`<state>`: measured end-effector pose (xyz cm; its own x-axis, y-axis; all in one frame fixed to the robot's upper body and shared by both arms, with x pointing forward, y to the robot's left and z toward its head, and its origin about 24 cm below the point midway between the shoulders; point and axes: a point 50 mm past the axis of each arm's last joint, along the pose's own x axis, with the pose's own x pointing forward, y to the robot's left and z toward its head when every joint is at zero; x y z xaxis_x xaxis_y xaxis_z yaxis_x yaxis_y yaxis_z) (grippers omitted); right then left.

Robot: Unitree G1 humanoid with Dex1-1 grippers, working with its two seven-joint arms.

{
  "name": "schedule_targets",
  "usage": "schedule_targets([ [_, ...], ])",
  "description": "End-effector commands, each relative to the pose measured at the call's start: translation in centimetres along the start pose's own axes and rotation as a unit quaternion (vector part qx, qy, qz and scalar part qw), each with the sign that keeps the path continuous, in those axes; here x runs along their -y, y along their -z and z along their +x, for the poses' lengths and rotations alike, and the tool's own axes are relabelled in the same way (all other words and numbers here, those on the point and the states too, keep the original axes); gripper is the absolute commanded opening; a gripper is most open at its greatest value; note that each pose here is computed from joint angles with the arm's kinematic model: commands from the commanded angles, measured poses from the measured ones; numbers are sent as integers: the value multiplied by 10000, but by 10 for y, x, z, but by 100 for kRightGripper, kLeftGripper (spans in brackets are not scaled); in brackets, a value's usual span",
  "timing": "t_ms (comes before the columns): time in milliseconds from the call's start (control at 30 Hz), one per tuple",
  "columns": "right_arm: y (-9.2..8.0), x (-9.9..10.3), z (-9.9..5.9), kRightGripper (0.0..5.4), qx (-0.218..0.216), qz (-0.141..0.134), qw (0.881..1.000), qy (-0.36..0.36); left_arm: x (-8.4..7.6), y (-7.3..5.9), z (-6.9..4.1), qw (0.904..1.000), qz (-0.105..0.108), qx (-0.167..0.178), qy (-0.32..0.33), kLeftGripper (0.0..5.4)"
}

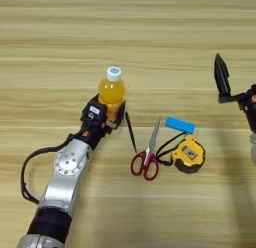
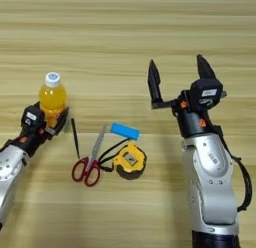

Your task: Move the objects on the table

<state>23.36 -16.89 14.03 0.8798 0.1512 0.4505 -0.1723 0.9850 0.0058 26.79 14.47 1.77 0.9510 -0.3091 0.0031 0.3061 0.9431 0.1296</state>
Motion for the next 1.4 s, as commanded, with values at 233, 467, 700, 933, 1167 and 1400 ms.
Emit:
schedule_targets([
  [233,-1,-4,1,540,35,-12,10000,-39,-17,6,6,9983,152,-247,-507,340],
  [467,0,-6,1,540,34,-10,10000,-56,-22,15,6,9965,20,-412,-723,340],
  [700,0,-7,1,540,22,-11,10000,-74,-21,17,6,9963,-51,-450,-735,340],
  [933,1,-7,1,540,9,-22,10000,-80,-20,17,7,9962,-49,-456,-735,340],
  [1167,1,-6,1,540,5,-36,10000,-81,-20,17,8,9960,-24,-481,-758,397],
  [1400,3,-6,1,540,-21,-40,9999,-96,-20,16,9,9952,8,-479,-859,473],
])
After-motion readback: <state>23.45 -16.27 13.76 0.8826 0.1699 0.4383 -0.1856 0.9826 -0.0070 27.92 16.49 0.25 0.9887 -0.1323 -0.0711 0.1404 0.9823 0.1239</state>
